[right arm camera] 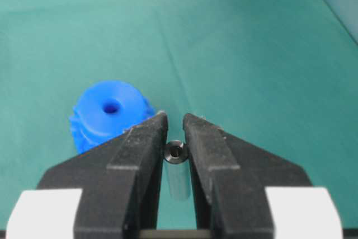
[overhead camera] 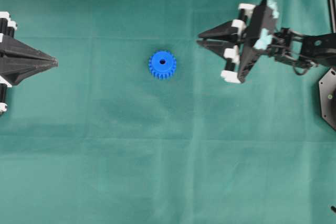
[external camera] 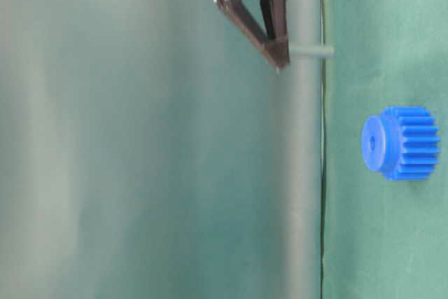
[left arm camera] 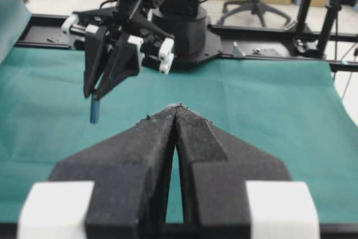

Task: Insert the shaft placed at a random location into the center hole of the small gear at another random location.
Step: 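Lift the shaft and carry it left above the blue gear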

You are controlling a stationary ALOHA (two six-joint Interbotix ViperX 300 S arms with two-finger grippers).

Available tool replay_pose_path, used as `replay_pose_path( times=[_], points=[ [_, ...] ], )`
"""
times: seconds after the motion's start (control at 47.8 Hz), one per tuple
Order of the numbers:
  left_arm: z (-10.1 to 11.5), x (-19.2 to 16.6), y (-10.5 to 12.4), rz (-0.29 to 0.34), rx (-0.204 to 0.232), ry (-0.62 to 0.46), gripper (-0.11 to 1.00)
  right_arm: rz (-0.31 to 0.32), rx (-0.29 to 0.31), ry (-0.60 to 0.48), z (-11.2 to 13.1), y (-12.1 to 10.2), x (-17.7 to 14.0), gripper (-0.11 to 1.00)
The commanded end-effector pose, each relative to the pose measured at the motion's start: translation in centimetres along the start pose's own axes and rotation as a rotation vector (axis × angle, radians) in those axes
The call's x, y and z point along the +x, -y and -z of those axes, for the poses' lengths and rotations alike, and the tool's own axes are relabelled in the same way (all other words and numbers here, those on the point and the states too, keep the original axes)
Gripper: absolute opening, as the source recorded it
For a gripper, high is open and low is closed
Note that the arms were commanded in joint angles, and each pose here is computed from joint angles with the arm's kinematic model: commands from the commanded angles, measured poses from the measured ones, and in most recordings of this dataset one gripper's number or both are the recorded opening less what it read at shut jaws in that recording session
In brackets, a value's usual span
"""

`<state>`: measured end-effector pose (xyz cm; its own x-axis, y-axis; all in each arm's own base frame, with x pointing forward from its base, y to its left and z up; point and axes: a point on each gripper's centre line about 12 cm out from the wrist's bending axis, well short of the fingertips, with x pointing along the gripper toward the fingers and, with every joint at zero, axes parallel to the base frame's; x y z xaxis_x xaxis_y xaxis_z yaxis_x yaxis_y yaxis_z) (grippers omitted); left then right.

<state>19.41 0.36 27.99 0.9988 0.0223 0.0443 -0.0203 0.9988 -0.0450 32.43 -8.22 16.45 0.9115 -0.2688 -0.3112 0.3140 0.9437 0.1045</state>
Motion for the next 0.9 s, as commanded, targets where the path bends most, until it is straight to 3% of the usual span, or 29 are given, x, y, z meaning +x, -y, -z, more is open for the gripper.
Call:
replay_pose_path(
  times=[0.0, 0.377, 0.879],
  points=[
    [-0.4, 0.2, 0.0, -0.001, -0.005, 0.011, -0.01, -0.026, -0.002, 0.045, -1.8, -1.1, 1.2, 0.14],
    [-0.3, 0.2, 0.0, -0.001, -0.004, 0.008, -0.01, -0.078, -0.026, 0.041, -3.6, -3.6, 5.4, 0.14],
    [-0.3, 0.2, 0.0, -0.002, -0.004, 0.006, -0.01, -0.078, -0.027, 0.030, -3.3, -3.7, 6.1, 0.14]
  ],
)
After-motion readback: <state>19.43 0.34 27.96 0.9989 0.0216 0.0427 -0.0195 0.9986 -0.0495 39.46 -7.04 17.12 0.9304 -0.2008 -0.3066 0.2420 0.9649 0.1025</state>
